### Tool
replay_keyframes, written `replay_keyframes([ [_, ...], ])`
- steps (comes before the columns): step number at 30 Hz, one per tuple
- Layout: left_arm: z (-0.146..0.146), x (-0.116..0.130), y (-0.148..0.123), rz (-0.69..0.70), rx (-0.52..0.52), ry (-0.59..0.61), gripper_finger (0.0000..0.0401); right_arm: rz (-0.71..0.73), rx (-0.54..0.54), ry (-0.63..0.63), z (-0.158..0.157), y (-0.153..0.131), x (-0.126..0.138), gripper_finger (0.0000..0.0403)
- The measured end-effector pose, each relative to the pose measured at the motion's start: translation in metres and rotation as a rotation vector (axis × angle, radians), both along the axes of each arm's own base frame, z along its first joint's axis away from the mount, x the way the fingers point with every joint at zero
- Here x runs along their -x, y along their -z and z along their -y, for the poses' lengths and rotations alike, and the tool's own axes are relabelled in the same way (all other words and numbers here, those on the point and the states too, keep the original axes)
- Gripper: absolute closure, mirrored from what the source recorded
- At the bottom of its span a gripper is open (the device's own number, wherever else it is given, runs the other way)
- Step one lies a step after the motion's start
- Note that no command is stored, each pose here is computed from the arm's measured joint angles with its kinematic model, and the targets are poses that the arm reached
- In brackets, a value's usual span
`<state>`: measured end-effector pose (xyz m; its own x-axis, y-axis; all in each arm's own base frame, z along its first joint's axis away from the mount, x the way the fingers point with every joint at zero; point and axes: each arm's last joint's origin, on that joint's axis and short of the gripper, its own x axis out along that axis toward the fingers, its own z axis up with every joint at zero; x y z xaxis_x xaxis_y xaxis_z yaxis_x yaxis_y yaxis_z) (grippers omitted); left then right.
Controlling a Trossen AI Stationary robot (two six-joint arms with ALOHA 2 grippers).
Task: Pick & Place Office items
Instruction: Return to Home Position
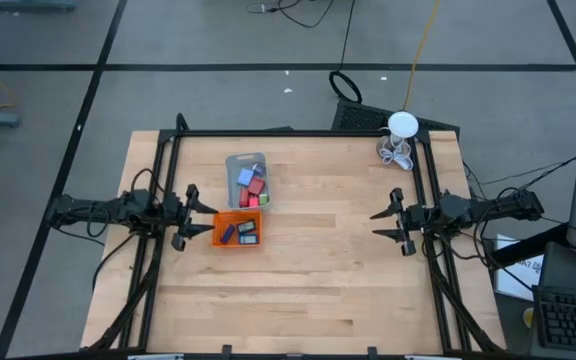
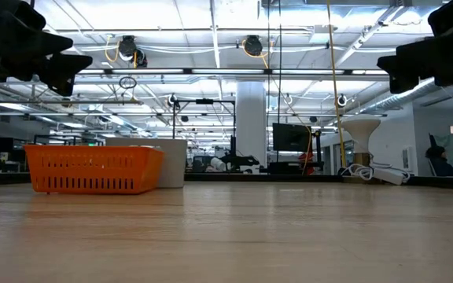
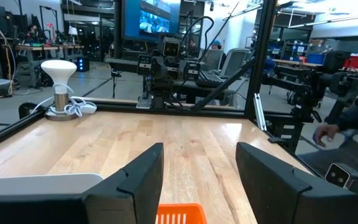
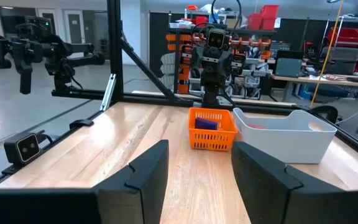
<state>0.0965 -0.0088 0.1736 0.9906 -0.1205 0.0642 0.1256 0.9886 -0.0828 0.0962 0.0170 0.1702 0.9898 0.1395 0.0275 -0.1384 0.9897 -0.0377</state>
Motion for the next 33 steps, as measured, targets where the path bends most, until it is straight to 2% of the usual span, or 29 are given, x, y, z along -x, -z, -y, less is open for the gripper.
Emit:
replay_keyframes([
  [15, 0.0, 0.0, 0.0, 0.0, 0.001, 0.0, 0.0224, 0.001, 0.0, 0.0, 0.0, 0.0, 0.0, 0.0238],
  [33, 0.0, 0.0, 0.0, 0.0, 0.0, 0.0, 0.0182, 0.001, -0.001, 0.0, 0.0, -0.0001, 0.0, 0.0238],
])
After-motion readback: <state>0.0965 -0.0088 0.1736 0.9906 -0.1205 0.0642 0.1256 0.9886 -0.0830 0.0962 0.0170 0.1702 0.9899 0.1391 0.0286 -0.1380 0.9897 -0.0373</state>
